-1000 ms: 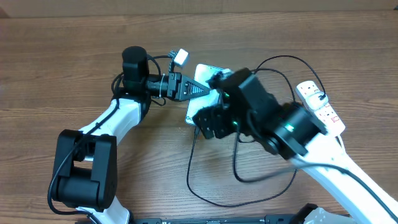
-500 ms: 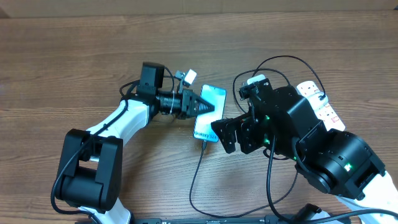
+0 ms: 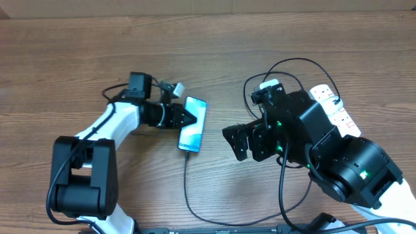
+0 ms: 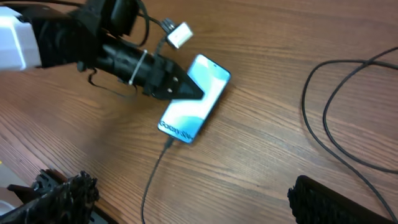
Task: Plug charger to phone and switch on socket
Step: 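Open the left gripper and withdraw it from the phone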
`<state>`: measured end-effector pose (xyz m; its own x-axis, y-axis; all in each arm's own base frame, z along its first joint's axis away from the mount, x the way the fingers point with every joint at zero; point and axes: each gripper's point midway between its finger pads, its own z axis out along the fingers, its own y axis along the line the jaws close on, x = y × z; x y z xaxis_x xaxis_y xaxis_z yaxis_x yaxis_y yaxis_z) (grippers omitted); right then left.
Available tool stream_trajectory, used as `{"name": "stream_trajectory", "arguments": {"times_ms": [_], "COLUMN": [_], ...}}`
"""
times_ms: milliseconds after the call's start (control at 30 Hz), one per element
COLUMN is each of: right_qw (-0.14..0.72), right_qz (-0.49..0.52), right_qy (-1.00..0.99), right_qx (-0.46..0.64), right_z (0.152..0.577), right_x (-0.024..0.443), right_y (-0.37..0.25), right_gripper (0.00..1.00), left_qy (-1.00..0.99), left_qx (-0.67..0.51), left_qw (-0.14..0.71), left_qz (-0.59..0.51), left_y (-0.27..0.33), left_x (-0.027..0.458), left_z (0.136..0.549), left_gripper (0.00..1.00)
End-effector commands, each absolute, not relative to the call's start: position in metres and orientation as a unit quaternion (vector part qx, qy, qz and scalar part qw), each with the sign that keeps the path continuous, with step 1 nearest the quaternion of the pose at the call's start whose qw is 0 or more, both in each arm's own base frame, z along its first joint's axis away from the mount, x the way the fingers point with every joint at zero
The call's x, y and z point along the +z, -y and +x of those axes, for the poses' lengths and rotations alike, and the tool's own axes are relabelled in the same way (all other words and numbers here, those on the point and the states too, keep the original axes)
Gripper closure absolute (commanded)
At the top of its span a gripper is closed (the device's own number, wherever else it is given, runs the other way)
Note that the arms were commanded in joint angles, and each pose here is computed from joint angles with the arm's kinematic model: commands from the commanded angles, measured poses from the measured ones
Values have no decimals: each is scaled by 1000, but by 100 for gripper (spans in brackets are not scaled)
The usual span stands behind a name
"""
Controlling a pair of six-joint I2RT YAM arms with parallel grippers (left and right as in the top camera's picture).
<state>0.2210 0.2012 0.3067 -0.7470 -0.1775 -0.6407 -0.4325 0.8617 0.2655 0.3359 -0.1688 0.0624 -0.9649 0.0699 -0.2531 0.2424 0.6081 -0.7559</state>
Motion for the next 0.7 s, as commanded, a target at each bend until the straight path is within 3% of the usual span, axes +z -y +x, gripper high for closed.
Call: {"name": "stream_trajectory", "arguments": {"times_ms": [0, 467, 667], "right_qw": [326, 324, 319], "right_qz": [-162, -162, -162], "right_qy": [-908, -909, -911], "right_qx": [208, 206, 204], "right_z": [221, 220, 223], "right_x": [318, 317, 313], "right_y": [-199, -199, -200], "right_gripper": [0, 0, 0], "left_qy": [-892, -893, -917], "left_qx": [-428, -449, -399], "left_qw": [110, 3, -9], "left_qz": [99, 20, 7], "left_y": [161, 147, 134], "left_x": [60, -20, -37], "left_z": [339, 322, 319], "left_gripper": [96, 95, 80]}}
